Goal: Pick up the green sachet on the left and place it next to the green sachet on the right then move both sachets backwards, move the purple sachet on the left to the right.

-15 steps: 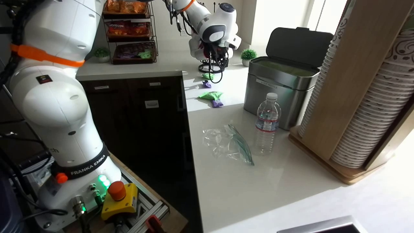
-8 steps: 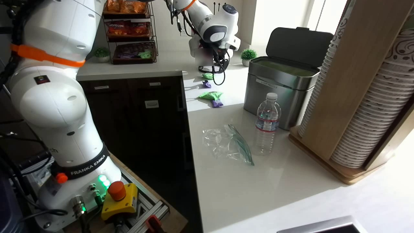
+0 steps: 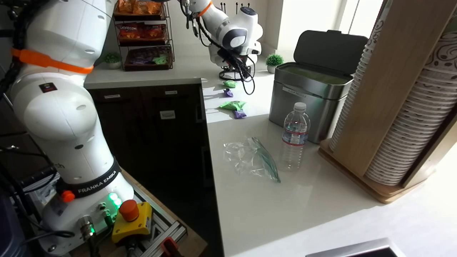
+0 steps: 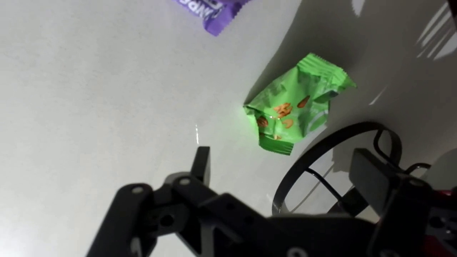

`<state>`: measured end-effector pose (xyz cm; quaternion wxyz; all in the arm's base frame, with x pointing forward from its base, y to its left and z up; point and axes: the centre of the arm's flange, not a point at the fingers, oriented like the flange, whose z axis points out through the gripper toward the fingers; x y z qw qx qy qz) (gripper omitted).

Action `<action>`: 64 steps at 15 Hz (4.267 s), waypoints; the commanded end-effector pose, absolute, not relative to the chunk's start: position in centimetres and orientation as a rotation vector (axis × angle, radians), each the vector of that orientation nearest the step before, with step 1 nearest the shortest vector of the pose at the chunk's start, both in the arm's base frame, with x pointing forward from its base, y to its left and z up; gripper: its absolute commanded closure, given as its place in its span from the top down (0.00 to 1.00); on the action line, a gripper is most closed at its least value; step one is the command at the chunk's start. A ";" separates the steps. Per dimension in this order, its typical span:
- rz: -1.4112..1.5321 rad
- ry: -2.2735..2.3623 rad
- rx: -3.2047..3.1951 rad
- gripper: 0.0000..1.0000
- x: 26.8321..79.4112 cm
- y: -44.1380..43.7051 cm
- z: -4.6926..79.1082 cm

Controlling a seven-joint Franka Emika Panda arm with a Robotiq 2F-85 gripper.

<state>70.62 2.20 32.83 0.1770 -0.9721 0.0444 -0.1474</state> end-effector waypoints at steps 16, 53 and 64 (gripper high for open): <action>-0.543 -0.567 -2.897 1.00 69.0 7.0 30.4; -0.443 -0.148 -3.044 0.03 59.6 3.7 37.9; 0.056 0.151 -3.163 0.03 50.6 -0.4 35.7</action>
